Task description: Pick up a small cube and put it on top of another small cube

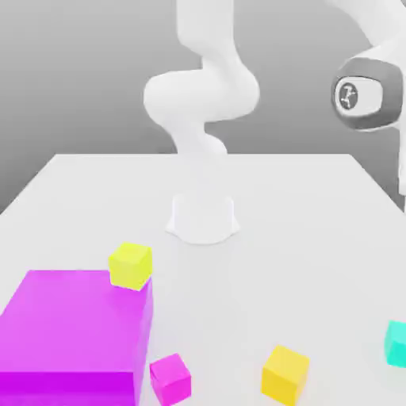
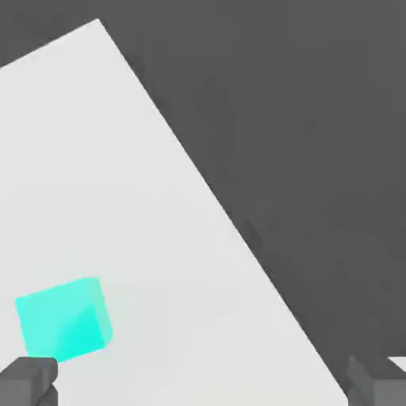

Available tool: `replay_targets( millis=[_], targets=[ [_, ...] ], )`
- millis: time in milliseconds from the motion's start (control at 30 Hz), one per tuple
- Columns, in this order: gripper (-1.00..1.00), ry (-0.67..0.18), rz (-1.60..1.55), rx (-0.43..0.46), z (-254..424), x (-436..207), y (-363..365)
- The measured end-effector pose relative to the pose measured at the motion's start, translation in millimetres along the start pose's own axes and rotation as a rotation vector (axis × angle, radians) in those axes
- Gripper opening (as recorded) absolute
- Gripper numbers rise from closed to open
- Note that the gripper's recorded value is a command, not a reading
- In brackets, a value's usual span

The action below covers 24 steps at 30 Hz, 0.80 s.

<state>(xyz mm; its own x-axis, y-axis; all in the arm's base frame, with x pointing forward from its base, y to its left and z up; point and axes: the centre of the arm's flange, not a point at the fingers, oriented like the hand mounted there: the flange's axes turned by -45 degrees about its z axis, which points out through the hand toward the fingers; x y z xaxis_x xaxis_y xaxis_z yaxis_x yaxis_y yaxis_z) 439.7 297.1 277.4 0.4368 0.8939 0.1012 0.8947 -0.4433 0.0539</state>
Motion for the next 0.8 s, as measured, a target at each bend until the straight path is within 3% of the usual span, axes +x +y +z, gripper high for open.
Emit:
replay_targets(
  millis=[133, 267, 300, 533, 667, 800],
  targets=[
    [0.0, -0.081, -0.153, 0.052, 70.8, 3.8, -44.5],
    [0.0, -0.095, -0.182, 0.063, 128.7, -0.4, -55.7],
    [-1.0, -0.096, -0.183, 0.063, 139.2, -1.9, -56.8],
    [-1.0, -0.097, -0.184, 0.064, 140.2, -2.1, -57.2],
    [-1.0, -0.097, -0.184, 0.064, 93.8, 2.8, -54.6],
    [-1.0, -0.108, -0.157, 0.049, 63.4, -33.3, -3.3]
  ],
)
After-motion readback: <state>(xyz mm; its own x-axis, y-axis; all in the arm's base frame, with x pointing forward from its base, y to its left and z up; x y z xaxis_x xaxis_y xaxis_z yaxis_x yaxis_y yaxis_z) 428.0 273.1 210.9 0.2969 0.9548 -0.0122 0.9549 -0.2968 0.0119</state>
